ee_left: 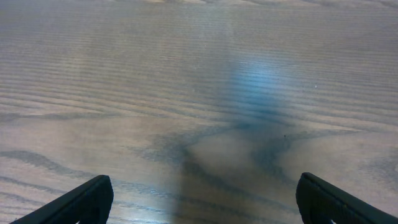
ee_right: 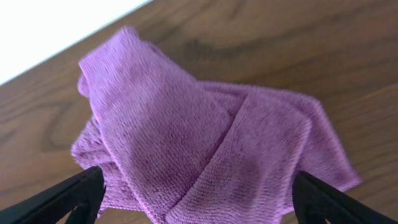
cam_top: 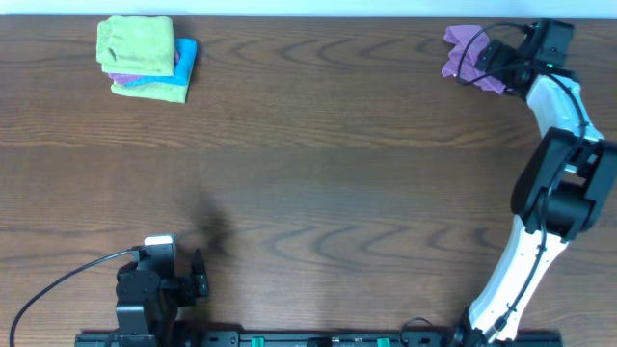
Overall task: Fold the cloth
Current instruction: 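Reach the right gripper to the crumpled purple cloth at far right, then close the right gripper on the purple cloth and lift it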
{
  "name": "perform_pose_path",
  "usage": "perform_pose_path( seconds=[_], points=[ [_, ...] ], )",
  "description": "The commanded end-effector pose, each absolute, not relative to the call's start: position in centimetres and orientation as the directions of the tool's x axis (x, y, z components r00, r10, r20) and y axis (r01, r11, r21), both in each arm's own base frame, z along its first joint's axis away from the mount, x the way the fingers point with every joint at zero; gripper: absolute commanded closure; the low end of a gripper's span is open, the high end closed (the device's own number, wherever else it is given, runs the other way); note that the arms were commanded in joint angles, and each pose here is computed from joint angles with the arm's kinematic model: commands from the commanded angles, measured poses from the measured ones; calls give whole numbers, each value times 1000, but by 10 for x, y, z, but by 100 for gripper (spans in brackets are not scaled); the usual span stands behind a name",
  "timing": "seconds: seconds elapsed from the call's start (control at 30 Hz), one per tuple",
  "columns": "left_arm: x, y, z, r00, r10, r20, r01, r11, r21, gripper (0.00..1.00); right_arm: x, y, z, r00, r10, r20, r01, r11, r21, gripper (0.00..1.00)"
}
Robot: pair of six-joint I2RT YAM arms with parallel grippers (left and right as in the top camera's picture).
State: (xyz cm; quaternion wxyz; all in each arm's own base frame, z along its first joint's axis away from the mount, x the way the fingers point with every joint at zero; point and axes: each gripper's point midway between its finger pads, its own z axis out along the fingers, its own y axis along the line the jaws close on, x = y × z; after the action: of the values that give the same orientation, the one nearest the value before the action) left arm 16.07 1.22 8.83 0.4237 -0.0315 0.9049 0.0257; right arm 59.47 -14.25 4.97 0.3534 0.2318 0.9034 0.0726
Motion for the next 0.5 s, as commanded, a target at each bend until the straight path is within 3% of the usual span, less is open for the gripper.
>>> perform_pose_path(
  seconds=[0.0, 0.47],
  points=[
    [154, 14, 70, -682, -45, -730, -90, 996, 23, 5, 597, -138, 40, -648, 483, -588, 373, 875, 309, 6],
    [154, 14, 70, -682, -45, -730, -90, 996, 23, 5, 593, -137, 14, -672, 490, -556, 385, 872, 302, 23]
  ],
)
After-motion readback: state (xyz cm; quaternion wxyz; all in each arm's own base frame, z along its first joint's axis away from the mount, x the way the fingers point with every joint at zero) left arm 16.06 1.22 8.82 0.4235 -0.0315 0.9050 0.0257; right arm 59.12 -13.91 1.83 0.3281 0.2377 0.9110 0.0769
